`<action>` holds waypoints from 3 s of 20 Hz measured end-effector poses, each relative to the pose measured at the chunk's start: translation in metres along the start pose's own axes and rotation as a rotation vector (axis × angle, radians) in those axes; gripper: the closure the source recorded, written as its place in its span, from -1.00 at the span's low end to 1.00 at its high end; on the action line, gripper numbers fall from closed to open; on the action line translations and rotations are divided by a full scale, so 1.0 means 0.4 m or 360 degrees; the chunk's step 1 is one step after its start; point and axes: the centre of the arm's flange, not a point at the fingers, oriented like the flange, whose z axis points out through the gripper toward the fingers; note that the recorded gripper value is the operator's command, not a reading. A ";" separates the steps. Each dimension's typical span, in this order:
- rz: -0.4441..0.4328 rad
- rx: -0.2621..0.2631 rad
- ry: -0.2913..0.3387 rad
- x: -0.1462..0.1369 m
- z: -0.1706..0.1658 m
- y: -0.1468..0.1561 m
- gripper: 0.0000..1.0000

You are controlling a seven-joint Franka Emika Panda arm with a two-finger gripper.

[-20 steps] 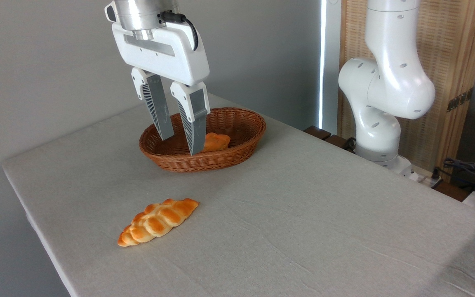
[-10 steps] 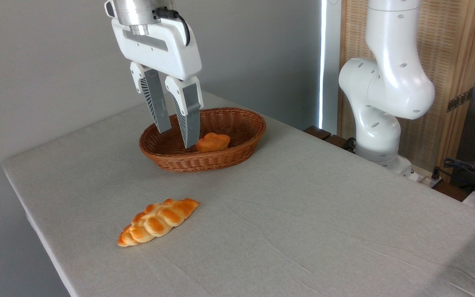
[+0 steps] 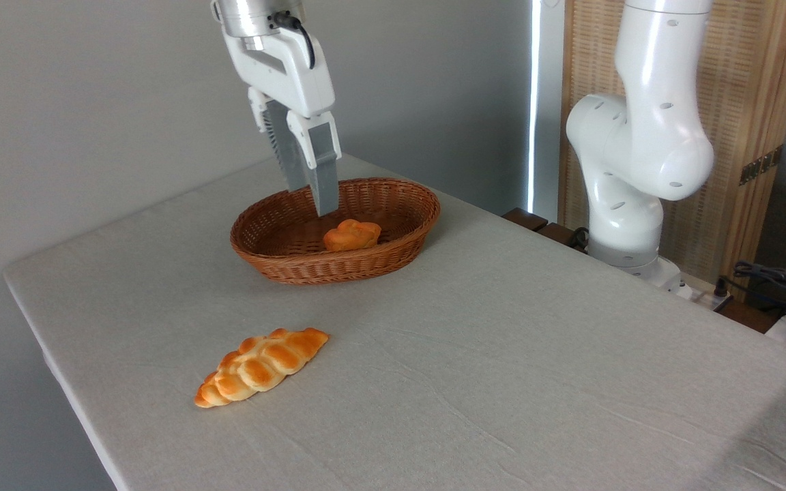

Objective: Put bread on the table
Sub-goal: 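Lower the gripper into the basket around the round bread roll, then close the gripper on the roll and lift it from the basket, then carry the roll out of the basket and lower it onto the table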

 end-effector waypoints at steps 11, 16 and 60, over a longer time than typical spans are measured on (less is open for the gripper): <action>0.0266 -0.0155 0.0083 0.076 0.241 0.268 -1.00; 0.0319 -0.0129 0.0091 0.086 0.333 0.318 -1.00; -0.0006 -0.0086 0.0206 -0.082 0.201 -0.040 0.19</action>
